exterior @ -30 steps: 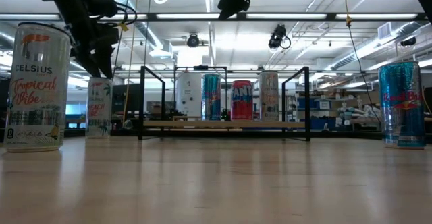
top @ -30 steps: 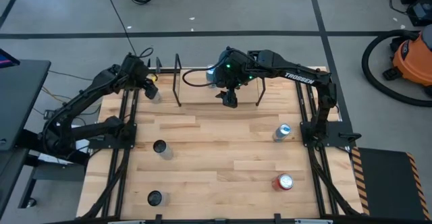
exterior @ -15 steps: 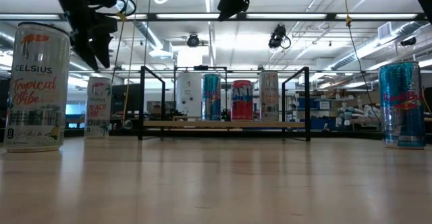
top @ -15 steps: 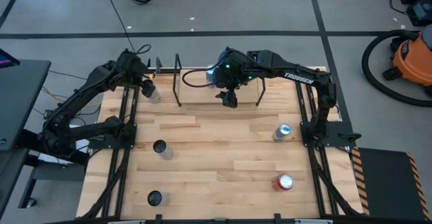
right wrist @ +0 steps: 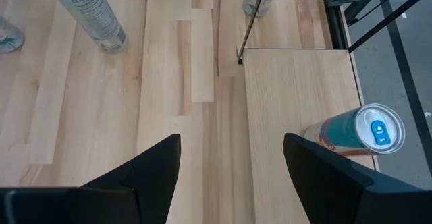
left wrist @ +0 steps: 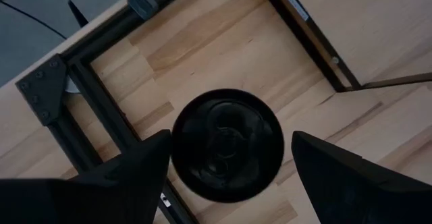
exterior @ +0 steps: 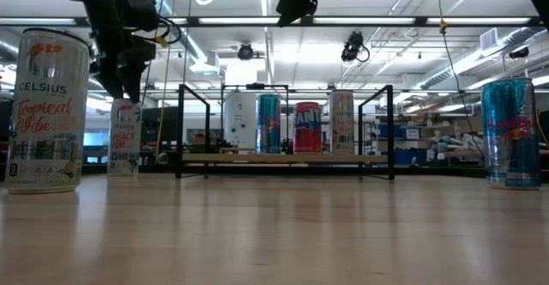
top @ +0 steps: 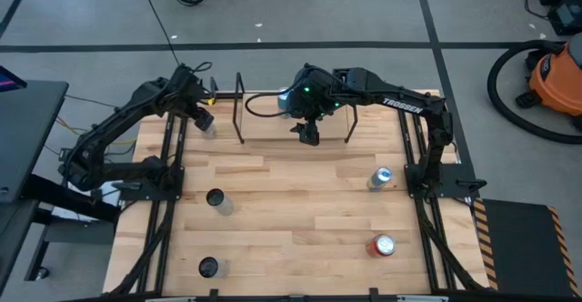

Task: Place canned beverage on shelf
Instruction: Put the top white pink soda can on the shelf

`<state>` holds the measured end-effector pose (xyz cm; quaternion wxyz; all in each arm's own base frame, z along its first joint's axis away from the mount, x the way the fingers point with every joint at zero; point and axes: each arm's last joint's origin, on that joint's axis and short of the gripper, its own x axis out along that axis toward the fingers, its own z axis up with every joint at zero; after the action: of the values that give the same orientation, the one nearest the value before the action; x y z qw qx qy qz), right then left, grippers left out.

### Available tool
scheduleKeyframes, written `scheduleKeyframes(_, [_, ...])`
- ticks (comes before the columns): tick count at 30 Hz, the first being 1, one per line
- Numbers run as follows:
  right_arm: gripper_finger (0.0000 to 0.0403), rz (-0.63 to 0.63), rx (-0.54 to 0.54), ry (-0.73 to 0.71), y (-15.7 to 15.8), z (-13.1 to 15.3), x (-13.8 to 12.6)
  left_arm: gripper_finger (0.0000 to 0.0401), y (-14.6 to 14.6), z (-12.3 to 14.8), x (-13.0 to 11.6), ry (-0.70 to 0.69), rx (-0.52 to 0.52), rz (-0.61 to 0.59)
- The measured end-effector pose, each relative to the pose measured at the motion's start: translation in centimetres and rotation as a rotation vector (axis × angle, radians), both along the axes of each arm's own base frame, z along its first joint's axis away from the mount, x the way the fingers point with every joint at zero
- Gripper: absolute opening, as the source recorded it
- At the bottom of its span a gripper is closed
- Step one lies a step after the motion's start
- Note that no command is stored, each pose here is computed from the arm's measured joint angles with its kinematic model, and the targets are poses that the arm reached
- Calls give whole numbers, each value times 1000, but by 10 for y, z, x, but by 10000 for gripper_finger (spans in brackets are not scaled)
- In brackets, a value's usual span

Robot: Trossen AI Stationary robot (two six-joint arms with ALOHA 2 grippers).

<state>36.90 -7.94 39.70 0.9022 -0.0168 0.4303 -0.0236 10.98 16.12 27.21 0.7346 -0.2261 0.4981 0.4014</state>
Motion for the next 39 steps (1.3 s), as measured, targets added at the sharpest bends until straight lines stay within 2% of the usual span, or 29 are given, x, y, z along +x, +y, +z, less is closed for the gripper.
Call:
scheduleKeyframes(15, [270, 4, -3, 1, 0, 0, 0, 308, 12, -18, 9, 55, -90, -15])
scheduleKeyframes(23, [270, 5, -4, 1, 0, 0, 0, 258, 10, -18, 7, 77, -112, -40])
scheduleKeyframes(29, [270, 3, -3, 1, 0, 0, 0, 255, 8, -17, 7, 82, -117, -48])
scheduleKeyframes(33, [270, 3, -2, 1, 0, 0, 0, 259, 3, -4, 8, 108, -140, -80])
scheduleKeyframes(39, [270, 3, -2, 1, 0, 0, 0, 260, 0, 36, 15, 70, -79, -116])
